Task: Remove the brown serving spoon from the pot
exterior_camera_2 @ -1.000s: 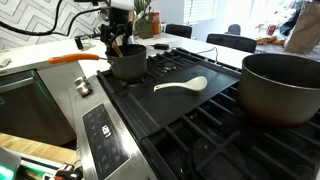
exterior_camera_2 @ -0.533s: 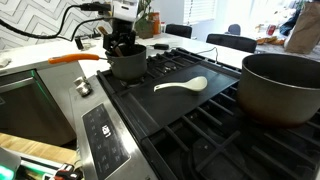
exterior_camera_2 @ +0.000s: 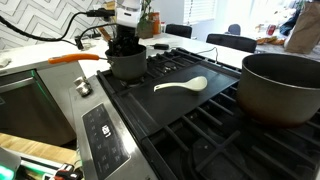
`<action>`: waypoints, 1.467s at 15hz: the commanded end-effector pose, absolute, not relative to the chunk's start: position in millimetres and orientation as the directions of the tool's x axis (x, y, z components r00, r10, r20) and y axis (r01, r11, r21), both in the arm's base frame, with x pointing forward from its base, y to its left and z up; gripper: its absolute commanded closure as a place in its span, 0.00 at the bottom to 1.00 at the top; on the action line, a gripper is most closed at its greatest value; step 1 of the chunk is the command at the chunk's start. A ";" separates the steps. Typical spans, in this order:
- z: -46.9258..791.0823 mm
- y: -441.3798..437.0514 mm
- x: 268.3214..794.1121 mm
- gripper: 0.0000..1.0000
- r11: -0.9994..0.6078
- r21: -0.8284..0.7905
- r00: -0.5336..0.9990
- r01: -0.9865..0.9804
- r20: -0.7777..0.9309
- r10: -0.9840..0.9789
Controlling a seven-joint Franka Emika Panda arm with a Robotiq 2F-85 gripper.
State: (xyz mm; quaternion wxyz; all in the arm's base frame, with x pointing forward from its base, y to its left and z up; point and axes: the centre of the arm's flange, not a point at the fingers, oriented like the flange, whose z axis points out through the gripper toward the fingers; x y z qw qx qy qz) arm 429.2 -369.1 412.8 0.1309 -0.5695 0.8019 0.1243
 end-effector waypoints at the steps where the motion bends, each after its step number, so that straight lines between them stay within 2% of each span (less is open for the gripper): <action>1: 398.8 -365.2 432.6 0.32 0.355 0.038 -0.343 -0.934 -0.367 -0.864; 2: 397.2 -365.3 433.4 0.36 0.357 0.038 -0.345 -0.933 -0.371 -0.862; 3: 395.9 -365.3 434.4 0.47 0.359 0.038 -0.347 -0.932 -0.370 -0.862; 10: 400.4 -364.6 435.2 0.98 0.369 0.033 -0.356 -0.929 -0.355 -0.865; 11: 404.2 -364.5 434.4 0.94 0.370 0.030 -0.355 -0.929 -0.358 -0.863; 17: 456.5 -362.4 424.8 0.94 0.351 -0.032 -0.319 -0.936 -0.347 -0.882; 22: 511.1 -344.7 427.7 0.94 0.261 -0.123 -0.210 -0.958 -0.323 -0.923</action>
